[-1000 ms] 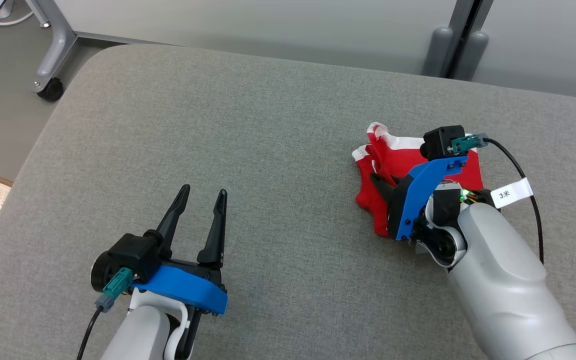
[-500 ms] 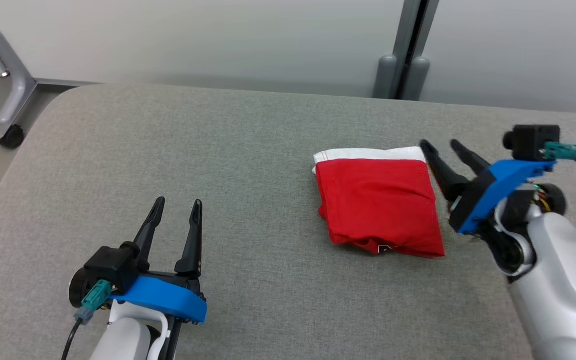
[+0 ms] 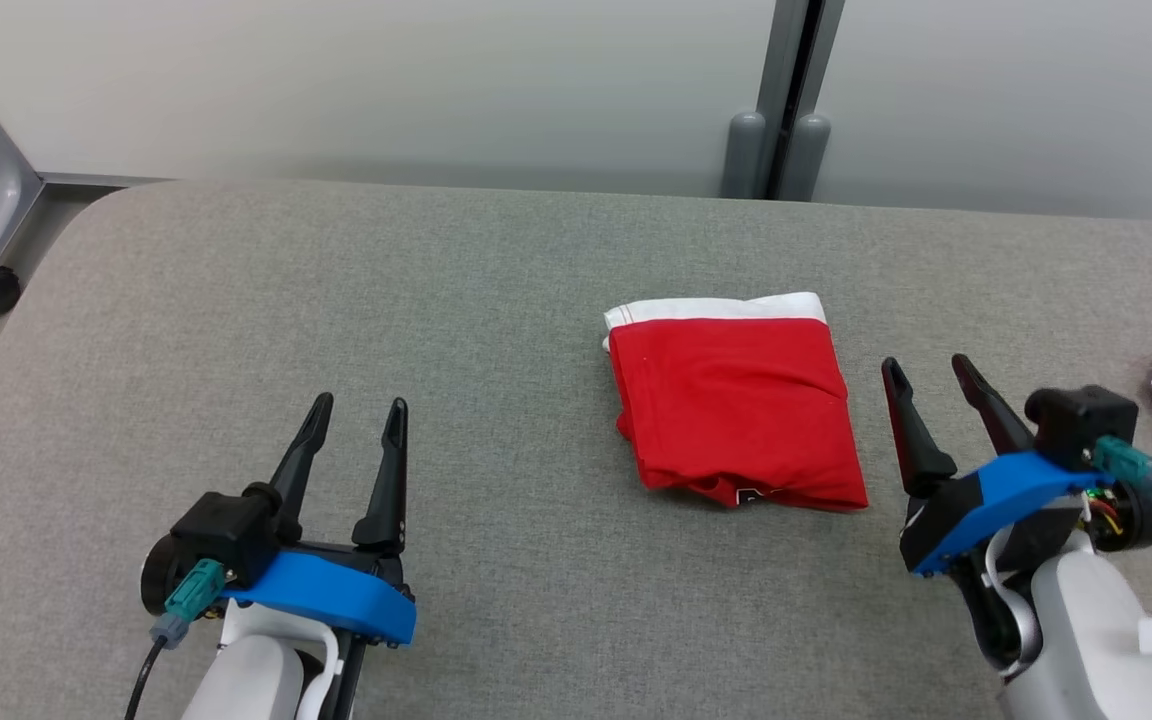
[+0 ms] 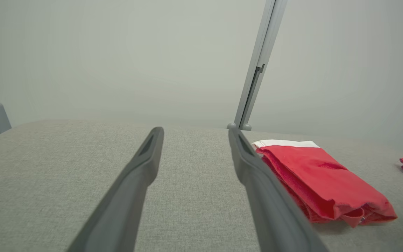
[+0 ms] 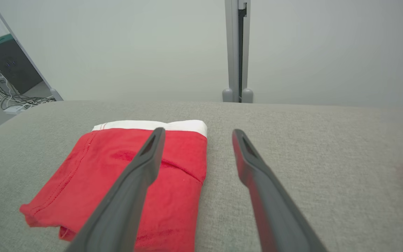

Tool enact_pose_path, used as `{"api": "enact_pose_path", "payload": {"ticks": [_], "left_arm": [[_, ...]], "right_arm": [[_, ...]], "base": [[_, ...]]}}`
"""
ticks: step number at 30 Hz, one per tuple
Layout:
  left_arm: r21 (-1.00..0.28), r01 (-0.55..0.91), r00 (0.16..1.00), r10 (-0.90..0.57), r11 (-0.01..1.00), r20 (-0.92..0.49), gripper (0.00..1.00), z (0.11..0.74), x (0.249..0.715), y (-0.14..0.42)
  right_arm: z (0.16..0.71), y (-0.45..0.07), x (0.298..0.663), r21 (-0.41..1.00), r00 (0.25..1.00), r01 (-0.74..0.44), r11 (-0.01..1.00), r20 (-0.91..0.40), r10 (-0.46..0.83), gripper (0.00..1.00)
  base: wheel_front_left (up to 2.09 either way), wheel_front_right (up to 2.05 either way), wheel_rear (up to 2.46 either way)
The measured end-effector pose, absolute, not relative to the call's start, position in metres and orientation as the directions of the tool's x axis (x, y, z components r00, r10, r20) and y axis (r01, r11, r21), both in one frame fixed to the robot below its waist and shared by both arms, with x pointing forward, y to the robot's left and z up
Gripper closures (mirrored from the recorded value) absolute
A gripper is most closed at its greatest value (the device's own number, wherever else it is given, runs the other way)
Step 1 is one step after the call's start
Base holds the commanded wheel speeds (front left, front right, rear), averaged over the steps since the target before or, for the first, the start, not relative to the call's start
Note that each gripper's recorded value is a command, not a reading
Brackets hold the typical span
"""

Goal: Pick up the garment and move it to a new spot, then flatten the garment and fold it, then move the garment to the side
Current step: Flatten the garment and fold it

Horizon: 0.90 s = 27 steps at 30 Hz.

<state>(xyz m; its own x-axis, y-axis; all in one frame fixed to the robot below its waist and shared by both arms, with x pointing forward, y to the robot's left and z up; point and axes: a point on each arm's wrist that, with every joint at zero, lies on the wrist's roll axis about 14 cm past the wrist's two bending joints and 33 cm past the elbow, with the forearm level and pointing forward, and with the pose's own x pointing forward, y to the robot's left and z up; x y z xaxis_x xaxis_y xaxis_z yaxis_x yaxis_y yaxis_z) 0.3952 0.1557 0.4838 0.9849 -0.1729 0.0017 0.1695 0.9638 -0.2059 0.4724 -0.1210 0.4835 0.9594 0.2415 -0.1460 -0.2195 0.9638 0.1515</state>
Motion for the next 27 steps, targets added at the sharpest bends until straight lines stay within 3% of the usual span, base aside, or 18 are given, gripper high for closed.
{"api": "enact_pose_path", "payload": {"ticks": [13, 27], "left_arm": [[-0.209, 0.142, 0.989, -0.148, 0.967, -0.015, 0.00, 0.476, 0.385, 0.160], [-0.197, 0.127, 0.991, -0.134, 0.972, -0.022, 0.00, 0.473, 0.369, 0.160]], "right_arm": [[0.505, -0.156, 0.407, 0.163, 0.992, -0.127, 0.978, 0.034, 0.123, 0.00], [0.516, -0.194, 0.366, 0.158, 0.999, -0.022, 0.987, 0.042, 0.016, 0.00]], "base": [[0.00, 0.00, 0.00], [0.00, 0.00, 0.00]]}}
